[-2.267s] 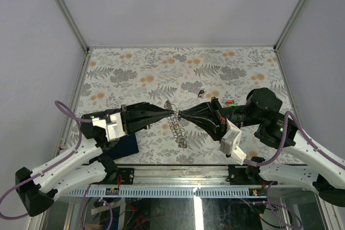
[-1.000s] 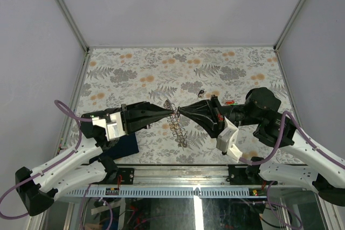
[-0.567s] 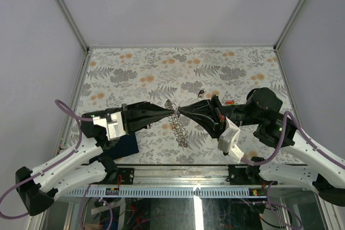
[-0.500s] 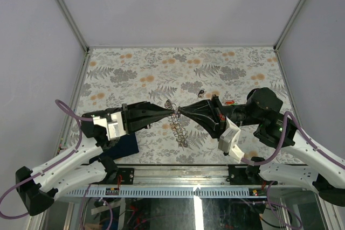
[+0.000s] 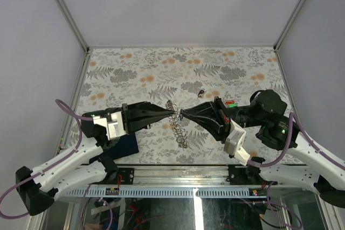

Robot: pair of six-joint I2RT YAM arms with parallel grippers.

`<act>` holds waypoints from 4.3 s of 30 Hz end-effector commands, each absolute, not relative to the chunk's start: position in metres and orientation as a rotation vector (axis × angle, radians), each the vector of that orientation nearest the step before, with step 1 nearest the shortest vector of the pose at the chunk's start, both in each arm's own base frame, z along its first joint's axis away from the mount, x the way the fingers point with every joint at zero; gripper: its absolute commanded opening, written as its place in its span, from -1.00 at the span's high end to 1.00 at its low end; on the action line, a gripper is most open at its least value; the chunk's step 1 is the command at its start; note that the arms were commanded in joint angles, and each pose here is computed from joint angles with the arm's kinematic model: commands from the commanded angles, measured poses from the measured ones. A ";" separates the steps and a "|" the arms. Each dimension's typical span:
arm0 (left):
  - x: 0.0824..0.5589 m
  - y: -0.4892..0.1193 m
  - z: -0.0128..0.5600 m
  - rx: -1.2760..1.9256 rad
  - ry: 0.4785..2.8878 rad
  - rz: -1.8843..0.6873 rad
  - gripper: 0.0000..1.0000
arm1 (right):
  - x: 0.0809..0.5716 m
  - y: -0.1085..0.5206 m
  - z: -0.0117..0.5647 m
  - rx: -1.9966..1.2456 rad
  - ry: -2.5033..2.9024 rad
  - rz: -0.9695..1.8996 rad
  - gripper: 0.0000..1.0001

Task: Put the keys on the keyring
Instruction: Insert the key onto the keyring.

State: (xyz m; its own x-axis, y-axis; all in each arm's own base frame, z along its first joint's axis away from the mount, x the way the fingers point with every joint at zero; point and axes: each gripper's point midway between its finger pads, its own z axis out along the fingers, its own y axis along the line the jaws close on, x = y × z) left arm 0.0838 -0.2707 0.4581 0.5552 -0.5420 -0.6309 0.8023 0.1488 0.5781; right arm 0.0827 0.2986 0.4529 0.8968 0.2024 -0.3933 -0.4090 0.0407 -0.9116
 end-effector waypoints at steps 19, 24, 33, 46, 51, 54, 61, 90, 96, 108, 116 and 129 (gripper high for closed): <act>0.079 -0.267 0.476 1.037 0.259 -0.980 1.00 | 0.084 0.293 0.467 -1.409 0.169 0.433 1.00; 0.078 -0.266 0.477 1.037 0.254 -0.977 1.00 | 0.090 0.293 0.459 -1.431 0.200 0.407 1.00; 0.077 -0.266 0.478 1.038 0.246 -0.971 1.00 | 0.094 0.293 0.452 -1.449 0.224 0.396 1.00; 0.077 -0.268 0.476 1.051 0.248 -0.984 1.00 | 0.089 0.296 0.458 -1.437 0.197 0.422 1.00; 0.077 -0.269 0.476 1.052 0.247 -0.983 1.00 | 0.090 0.295 0.457 -1.435 0.204 0.414 1.00; 0.078 -0.269 0.475 1.052 0.250 -0.984 1.00 | 0.090 0.294 0.458 -1.431 0.202 0.415 1.00; 0.079 -0.270 0.475 1.051 0.257 -0.986 1.00 | 0.082 0.293 0.462 -1.425 0.177 0.446 1.00; 0.085 -0.278 0.470 1.088 0.336 -1.023 1.00 | 0.076 0.287 0.466 -1.426 0.148 0.439 1.00; 0.092 -0.284 0.470 1.106 0.414 -1.052 1.00 | 0.076 0.283 0.461 -1.462 0.164 0.432 1.00; 0.096 -0.291 0.461 1.172 0.523 -1.086 1.00 | 0.079 0.274 0.458 -1.484 0.196 0.381 1.00; 0.101 -0.295 0.452 1.211 0.604 -1.090 1.00 | 0.078 0.273 0.451 -1.525 0.217 0.395 1.00; 0.104 -0.301 0.434 1.324 0.677 -1.079 0.96 | 0.090 0.275 0.431 -1.567 0.310 0.380 1.00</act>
State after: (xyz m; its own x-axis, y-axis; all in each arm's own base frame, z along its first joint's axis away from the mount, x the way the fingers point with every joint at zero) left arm 0.1037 -0.3028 0.4255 0.3500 -0.2377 -0.9061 0.9198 -0.0961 0.3805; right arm 0.0901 0.2758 0.4208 0.9026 0.0377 -0.4288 -0.4268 -0.0523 -0.9029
